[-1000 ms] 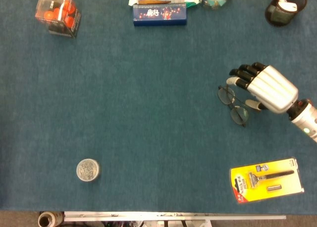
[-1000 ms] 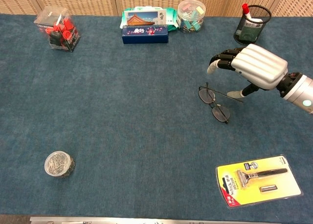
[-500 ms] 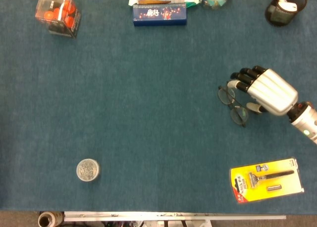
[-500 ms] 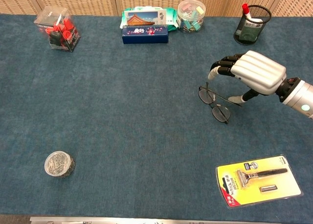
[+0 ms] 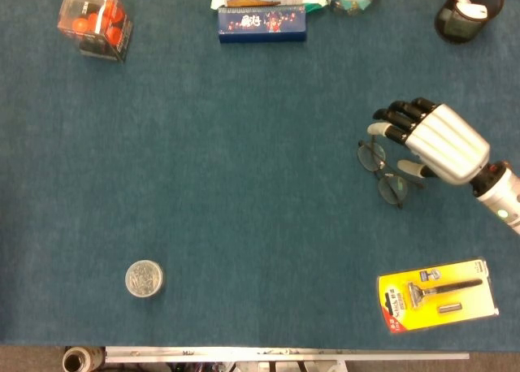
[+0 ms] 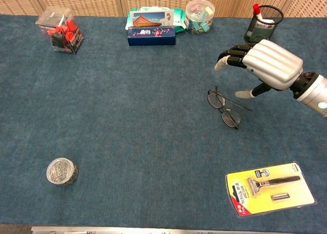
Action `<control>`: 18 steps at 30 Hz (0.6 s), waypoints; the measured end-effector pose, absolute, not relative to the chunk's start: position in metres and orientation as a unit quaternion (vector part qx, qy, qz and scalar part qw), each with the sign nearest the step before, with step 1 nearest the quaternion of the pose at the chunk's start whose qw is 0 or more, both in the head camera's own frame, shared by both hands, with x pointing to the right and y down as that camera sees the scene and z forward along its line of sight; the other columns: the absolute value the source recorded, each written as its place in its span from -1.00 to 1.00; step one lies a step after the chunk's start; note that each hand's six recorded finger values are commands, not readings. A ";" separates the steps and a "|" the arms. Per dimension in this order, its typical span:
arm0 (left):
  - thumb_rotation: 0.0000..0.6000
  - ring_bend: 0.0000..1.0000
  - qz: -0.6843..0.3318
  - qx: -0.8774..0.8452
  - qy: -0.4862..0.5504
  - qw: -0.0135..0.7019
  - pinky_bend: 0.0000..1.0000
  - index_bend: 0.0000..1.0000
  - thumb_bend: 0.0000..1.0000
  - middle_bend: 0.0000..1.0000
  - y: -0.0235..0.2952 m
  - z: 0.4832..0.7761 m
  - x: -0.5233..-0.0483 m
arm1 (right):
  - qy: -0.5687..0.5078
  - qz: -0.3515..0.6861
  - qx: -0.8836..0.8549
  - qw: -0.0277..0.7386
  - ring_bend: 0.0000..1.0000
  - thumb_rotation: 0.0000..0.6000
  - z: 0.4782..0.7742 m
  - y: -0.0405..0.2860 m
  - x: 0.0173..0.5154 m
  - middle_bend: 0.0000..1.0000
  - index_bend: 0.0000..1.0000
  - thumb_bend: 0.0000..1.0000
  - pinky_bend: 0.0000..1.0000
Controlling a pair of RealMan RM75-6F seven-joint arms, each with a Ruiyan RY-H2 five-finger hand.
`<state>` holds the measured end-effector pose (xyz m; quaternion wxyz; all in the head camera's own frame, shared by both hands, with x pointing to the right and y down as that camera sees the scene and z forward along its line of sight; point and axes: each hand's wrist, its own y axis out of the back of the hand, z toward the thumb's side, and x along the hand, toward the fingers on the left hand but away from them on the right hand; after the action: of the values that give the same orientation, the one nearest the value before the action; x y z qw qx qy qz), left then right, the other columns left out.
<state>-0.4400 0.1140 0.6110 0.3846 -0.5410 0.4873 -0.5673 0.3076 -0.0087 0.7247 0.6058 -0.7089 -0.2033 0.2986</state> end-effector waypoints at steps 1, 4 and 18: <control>1.00 0.04 -0.567 -0.541 0.488 0.384 0.24 0.09 -0.59 -0.06 0.114 0.611 -0.440 | -0.203 0.298 -0.710 0.605 -0.41 1.00 0.725 -0.008 0.306 -0.34 -0.31 -0.93 -0.13; 1.00 0.04 -0.566 -0.541 0.489 0.384 0.24 0.09 -0.59 -0.06 0.114 0.610 -0.441 | -0.199 0.296 -0.713 0.603 -0.41 1.00 0.728 -0.007 0.302 -0.34 -0.31 -0.93 -0.13; 1.00 0.04 -0.562 -0.540 0.493 0.385 0.24 0.09 -0.59 -0.06 0.115 0.606 -0.442 | -0.172 0.314 -0.716 0.599 -0.41 1.00 0.748 0.002 0.301 -0.34 -0.32 -0.92 -0.13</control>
<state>-0.4424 0.1153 0.6065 0.3852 -0.5402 0.4933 -0.5625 0.3014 0.0022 0.7476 0.5994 -0.7160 -0.1717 0.3139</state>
